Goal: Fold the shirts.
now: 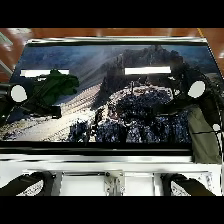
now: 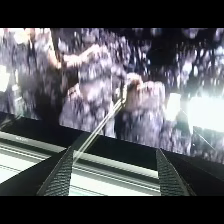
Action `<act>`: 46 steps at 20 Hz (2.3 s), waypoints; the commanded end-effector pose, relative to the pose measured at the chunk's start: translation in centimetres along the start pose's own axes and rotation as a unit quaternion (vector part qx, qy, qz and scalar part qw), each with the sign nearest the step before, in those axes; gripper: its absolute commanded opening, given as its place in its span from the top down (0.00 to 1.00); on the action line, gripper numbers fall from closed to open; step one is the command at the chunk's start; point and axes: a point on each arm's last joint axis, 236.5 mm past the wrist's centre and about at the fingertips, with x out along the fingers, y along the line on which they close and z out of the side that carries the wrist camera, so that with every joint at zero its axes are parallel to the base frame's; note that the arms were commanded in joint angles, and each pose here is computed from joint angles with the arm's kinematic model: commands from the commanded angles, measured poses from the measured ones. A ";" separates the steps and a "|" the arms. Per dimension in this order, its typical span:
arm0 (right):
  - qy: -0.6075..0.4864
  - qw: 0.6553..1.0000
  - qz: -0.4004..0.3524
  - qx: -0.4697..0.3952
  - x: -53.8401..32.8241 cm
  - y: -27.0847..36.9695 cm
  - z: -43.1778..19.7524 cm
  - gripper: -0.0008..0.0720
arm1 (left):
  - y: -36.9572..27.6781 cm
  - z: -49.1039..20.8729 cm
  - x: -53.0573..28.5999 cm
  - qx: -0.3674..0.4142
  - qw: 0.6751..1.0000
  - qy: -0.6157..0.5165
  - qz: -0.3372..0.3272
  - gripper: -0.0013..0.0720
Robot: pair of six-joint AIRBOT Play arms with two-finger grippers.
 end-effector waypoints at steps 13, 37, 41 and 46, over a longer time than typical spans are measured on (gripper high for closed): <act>0.000 1.000 0.000 0.000 0.0 0.0 0.0 0.12 | 0.0 0.0 0.0 0.000 1.000 -0.001 0.000 0.01; -0.104 0.994 0.007 0.035 -0.5 0.2 4.9 0.13 | 16.7 23.6 6.6 -0.219 0.955 -0.185 0.076 0.00; -0.105 0.993 0.009 0.047 -0.5 0.2 4.9 0.13 | 19.5 21.2 12.7 -0.245 0.962 -0.086 0.088 0.00; -0.103 0.993 0.010 0.054 -0.3 0.1 4.9 0.13 | 20.0 19.8 16.6 -0.264 0.961 -0.050 0.062 0.00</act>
